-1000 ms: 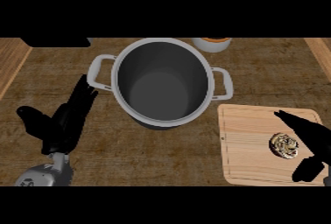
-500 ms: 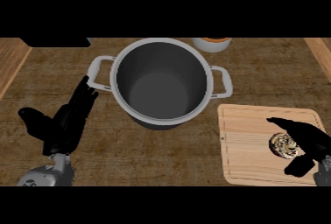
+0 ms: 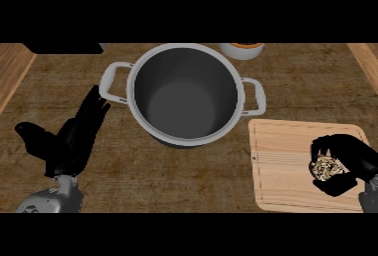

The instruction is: Pick the cupcake from the cutting board and place it in the pot

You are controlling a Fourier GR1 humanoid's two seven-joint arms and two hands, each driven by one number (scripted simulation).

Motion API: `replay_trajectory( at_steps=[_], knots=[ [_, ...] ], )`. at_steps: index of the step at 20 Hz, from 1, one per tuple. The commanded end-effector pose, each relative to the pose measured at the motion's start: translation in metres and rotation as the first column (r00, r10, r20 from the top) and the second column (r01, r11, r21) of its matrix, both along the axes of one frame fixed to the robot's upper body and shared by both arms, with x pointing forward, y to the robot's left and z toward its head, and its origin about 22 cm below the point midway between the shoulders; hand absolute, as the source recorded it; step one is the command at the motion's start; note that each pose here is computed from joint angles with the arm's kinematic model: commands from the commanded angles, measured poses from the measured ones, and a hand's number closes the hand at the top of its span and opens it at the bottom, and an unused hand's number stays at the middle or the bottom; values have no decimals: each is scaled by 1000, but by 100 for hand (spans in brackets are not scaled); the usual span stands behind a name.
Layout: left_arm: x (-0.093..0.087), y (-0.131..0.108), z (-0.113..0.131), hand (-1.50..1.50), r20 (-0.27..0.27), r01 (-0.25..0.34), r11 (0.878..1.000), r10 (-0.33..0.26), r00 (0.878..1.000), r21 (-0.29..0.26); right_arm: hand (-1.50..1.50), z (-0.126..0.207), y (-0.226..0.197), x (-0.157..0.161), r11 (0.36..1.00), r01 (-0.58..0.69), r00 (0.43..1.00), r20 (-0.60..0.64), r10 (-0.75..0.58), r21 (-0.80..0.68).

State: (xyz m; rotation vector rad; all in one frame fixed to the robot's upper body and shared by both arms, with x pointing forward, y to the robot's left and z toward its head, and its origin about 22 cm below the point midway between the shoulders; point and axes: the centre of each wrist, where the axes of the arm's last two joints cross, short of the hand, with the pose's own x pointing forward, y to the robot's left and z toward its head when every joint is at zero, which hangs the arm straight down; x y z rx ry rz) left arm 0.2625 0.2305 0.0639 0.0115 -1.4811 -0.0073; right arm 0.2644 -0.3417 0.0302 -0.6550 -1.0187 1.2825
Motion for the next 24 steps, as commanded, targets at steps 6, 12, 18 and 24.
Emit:
replay_trajectory(
  at_steps=[6,12,18,24],
  knots=[
    [-4,14,2,0,-14,-44,999,44,999,9,150,-29,120,-30,910,381,925,-78,-373,165],
    [4,7,-2,0,-15,-6,1000,6,1000,7,150,5,183,-46,819,553,822,65,-567,153],
    [-3,1,-7,0,-23,-12,1000,12,1000,-4,150,71,228,-89,767,599,715,277,-642,229],
    [3,5,-6,0,-10,-10,1000,10,1000,8,150,137,243,-123,786,514,647,447,-618,343]
  ],
)
